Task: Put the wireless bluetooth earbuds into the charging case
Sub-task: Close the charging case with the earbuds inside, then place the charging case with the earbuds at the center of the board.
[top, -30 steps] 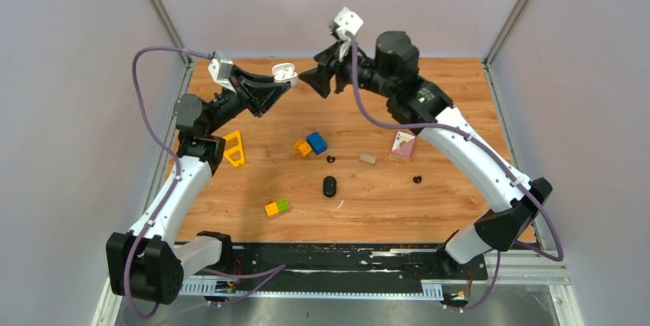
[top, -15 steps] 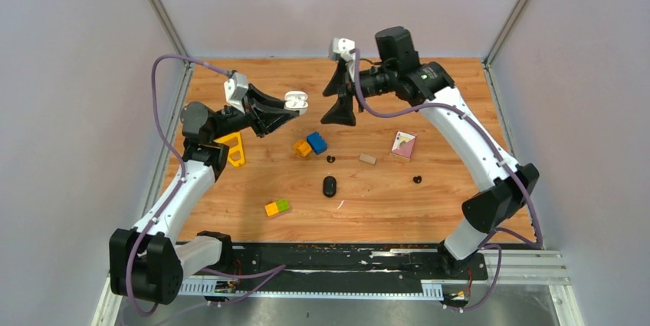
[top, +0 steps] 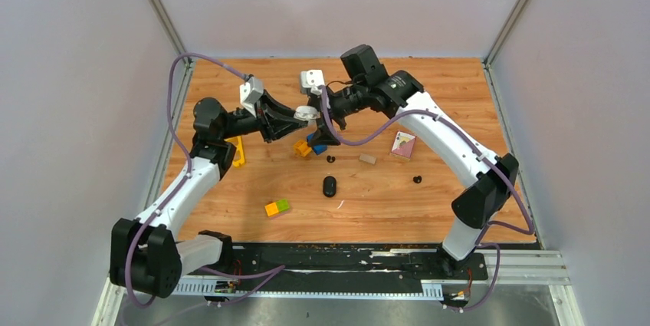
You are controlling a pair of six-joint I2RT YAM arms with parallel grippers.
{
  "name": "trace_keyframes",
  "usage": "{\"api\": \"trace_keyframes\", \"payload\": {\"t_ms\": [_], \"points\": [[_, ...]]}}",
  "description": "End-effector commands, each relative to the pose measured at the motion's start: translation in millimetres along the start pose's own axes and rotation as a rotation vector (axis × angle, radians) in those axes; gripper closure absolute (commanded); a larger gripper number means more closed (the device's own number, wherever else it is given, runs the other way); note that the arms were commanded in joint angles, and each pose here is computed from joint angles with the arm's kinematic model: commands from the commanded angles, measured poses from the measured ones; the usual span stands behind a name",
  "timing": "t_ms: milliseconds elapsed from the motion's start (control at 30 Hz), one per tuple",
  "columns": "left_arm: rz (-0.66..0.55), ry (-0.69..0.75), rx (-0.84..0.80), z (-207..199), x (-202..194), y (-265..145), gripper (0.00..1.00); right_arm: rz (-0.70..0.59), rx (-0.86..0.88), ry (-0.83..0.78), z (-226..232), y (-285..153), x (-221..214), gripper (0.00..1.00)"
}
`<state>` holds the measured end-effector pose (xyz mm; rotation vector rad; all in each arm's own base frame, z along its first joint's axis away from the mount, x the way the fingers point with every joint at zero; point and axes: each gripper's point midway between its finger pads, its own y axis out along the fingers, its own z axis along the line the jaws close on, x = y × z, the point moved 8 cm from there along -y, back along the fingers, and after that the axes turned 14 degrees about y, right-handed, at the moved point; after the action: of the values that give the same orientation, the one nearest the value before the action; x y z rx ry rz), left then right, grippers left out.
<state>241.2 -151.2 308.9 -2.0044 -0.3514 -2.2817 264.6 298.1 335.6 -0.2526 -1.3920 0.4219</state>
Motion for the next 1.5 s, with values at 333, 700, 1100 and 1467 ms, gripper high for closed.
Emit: {"api": "trace_keyframes", "payload": {"t_ms": [333,700,1100,1467], "points": [[0.15,-0.24,0.09,20.9,-49.0,17.9,1.0,-0.103,-0.568,0.087,-1.1,-106.0,-20.3,0.16],[0.42,-0.521,0.056,10.9,-131.1,56.7,0.99,-0.165,-0.708,0.457,11.3,-171.6,-117.8,0.17],[0.651,-0.703,0.09,15.9,-216.4,106.7,0.91,-0.129,-0.755,0.453,28.0,-174.2,-134.0,0.17],[0.769,-0.627,0.183,29.4,-242.5,112.6,0.71,-0.126,-0.756,0.462,23.8,-172.2,-140.0,0.17]]}}
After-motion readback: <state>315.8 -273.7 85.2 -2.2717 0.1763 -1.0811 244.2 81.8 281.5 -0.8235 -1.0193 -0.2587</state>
